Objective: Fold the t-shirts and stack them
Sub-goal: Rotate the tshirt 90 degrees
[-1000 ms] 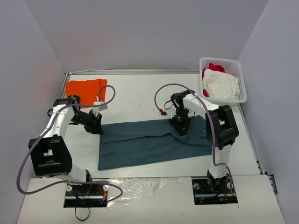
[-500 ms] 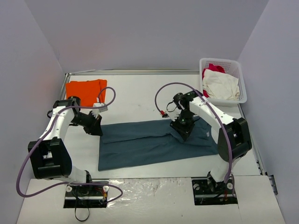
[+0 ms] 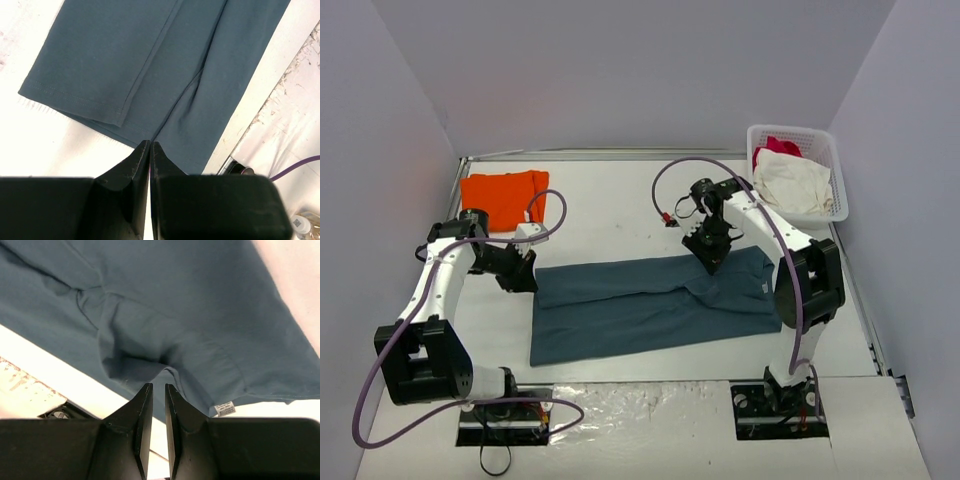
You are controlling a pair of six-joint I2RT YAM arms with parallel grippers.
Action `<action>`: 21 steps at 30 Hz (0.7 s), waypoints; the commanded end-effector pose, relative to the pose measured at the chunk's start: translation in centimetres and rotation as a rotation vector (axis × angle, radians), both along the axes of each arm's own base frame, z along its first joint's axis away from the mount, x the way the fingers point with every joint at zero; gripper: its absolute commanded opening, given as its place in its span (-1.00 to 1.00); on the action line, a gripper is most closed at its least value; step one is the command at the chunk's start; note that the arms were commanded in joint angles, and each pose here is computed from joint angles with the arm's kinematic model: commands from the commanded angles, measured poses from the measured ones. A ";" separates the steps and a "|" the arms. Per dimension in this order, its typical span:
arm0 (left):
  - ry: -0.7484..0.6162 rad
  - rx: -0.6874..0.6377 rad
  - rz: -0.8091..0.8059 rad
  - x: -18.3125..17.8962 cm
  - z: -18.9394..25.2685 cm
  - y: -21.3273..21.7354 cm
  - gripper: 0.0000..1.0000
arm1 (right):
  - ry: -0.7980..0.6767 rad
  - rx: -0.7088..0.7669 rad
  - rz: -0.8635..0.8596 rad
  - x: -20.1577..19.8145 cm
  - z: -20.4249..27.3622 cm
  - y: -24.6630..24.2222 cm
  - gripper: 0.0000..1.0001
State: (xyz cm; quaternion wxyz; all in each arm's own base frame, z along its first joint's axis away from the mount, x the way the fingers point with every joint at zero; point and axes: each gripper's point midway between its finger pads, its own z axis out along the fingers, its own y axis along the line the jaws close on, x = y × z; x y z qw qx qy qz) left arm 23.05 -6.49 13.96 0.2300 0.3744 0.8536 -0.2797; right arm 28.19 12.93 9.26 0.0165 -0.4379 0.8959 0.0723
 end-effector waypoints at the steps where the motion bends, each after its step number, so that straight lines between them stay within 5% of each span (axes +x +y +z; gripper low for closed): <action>1: -0.037 0.002 -0.009 -0.1 0.7 -0.2 -0.92 | 0.022 -0.036 -0.003 0.3 0.1 -0.9 -0.75; 8: -0.038 0.011 0.004 0.0 0.6 0.0 -0.92 | 0.114 -0.065 -0.004 -1.2 -3.0 -1.9 -0.77; 12: -0.042 0.012 0.006 0.0 0.6 0.0 -0.92 | 0.219 -0.088 0.012 -4.8 -4.3 -2.5 -0.95; 21: -0.047 0.039 -0.003 -0.2 0.0 0.3 -0.92 | 0.354 -0.131 0.121 -12.5 -1.4 -4.5 -0.88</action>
